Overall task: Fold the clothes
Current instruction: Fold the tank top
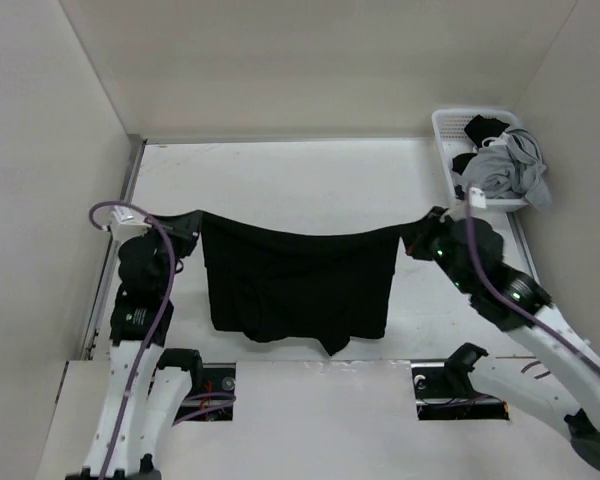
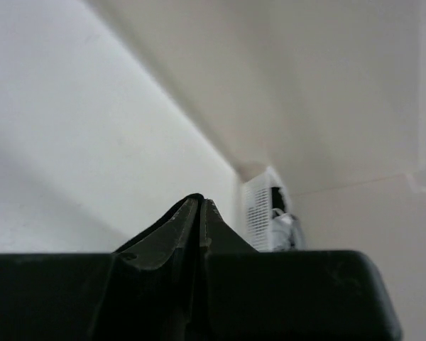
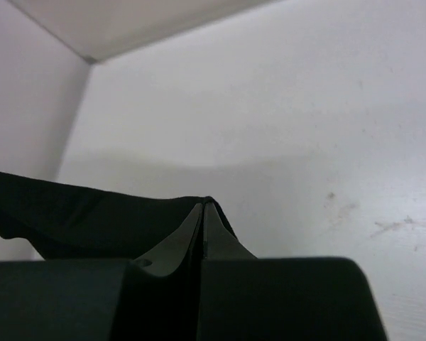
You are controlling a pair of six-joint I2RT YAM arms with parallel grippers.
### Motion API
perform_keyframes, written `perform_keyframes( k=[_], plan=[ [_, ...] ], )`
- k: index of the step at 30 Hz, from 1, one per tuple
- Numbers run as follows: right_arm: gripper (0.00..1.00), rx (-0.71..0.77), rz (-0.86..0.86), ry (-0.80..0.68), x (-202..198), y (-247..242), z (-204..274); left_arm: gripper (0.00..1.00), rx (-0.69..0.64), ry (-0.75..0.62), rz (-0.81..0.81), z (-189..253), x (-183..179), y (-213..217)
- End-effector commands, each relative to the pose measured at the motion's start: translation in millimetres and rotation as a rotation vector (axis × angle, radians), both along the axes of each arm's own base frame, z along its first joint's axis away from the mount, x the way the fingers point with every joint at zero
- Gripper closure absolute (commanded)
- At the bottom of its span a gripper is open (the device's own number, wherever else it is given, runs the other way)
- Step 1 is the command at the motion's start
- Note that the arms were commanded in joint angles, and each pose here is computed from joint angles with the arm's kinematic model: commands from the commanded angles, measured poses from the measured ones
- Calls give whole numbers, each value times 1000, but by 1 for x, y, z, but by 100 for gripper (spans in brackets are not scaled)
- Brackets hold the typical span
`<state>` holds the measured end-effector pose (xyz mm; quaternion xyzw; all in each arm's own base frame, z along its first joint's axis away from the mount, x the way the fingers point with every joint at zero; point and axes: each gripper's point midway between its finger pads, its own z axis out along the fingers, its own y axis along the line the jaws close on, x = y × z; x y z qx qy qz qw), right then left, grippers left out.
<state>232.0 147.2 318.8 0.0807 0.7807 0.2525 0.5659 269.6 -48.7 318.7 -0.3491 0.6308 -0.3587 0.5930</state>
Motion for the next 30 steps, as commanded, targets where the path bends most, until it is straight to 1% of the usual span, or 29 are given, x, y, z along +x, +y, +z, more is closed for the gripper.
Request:
perform_keyframes(
  k=[1, 5, 9, 11, 15, 17, 19, 22, 30],
  plan=[
    [100, 74, 113, 52, 38, 30, -33, 100, 12, 93, 33, -45, 31, 5],
    [100, 102, 69, 132, 109, 30, -80, 100, 17, 166, 84, -84, 84, 7],
    [100, 97, 17, 173, 180, 23, -102, 100, 39, 208, 119, -109, 149, 6],
    [100, 102, -2, 191, 214, 17, -109, 100, 40, 214, 131, -115, 175, 8],
    [100, 112, -15, 219, 260, 11, -119, 100, 49, 224, 119, -118, 226, 7],
    [100, 114, -18, 229, 268, 10, -121, 100, 40, 225, 102, -117, 238, 9],
    [100, 115, -22, 231, 266, 8, -123, 100, 31, 222, 99, -118, 238, 11],
    [100, 124, -32, 233, 252, 2, -129, 99, 26, 233, 107, -126, 224, 17],
    [100, 143, -44, 259, 207, -6, -156, 99, -26, 261, 89, -166, 168, 16]
  ],
)
